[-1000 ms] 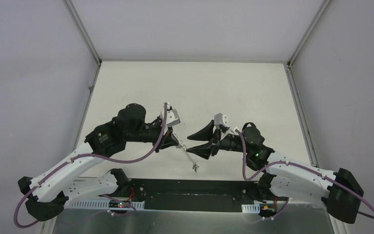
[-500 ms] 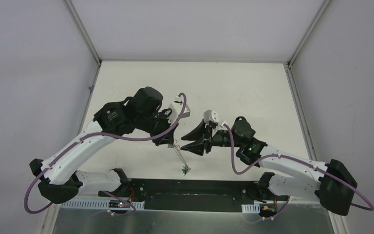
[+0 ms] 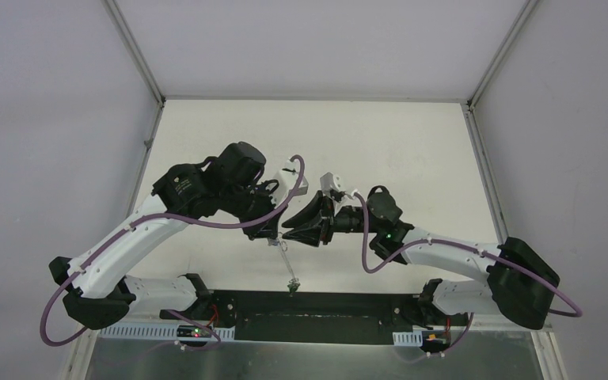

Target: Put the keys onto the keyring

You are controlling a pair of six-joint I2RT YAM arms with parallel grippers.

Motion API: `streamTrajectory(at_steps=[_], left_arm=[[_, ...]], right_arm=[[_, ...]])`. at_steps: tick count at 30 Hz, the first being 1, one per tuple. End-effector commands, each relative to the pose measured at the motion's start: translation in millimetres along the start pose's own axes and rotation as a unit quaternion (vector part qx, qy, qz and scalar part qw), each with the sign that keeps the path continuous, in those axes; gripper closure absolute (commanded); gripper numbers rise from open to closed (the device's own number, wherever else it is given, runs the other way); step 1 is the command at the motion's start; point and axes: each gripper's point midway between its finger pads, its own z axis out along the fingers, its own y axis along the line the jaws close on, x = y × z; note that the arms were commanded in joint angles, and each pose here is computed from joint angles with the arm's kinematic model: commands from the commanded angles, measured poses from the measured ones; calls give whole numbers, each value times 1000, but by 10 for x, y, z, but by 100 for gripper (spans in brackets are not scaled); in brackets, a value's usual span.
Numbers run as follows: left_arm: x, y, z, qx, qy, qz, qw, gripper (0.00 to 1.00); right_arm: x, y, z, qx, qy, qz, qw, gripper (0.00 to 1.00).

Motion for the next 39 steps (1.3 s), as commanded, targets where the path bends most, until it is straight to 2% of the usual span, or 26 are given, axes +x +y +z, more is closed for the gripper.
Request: streamTrajectory(at_steps=[1, 6, 11, 24, 27, 30, 33, 34, 39], left_arm=[[-135, -87, -81, 14, -27, 15, 999, 100], [-142, -96, -95, 15, -34, 16, 999, 100], [-144, -110, -108, 17, -42, 18, 999, 100], [-117, -153, -64, 33, -45, 16, 998, 100], [-146, -178, -67, 40, -53, 19, 998, 100], [-174, -177, -89, 38, -63, 28, 997, 100], [-230, -155, -146, 25, -86, 37, 995, 74], [-244, -149, -173, 20, -96, 40, 994, 69], [-385, -134, -350, -5, -185, 70, 980, 57]], right_arm=[[-346, 159, 102, -44, -46, -26, 998, 66], [-261, 196, 118, -60, -33, -4, 998, 66], [-186, 241, 130, -80, -22, 6, 997, 76], [-221, 260, 164, -86, -24, 2, 996, 82], [-210, 258, 161, -86, -21, 3, 996, 100], [-206, 258, 144, -82, -22, 1, 996, 100], [-206, 256, 112, -75, -25, -2, 997, 100], [-209, 258, 97, -73, -27, -4, 997, 100], [-251, 230, 12, -51, -40, -11, 998, 100]])
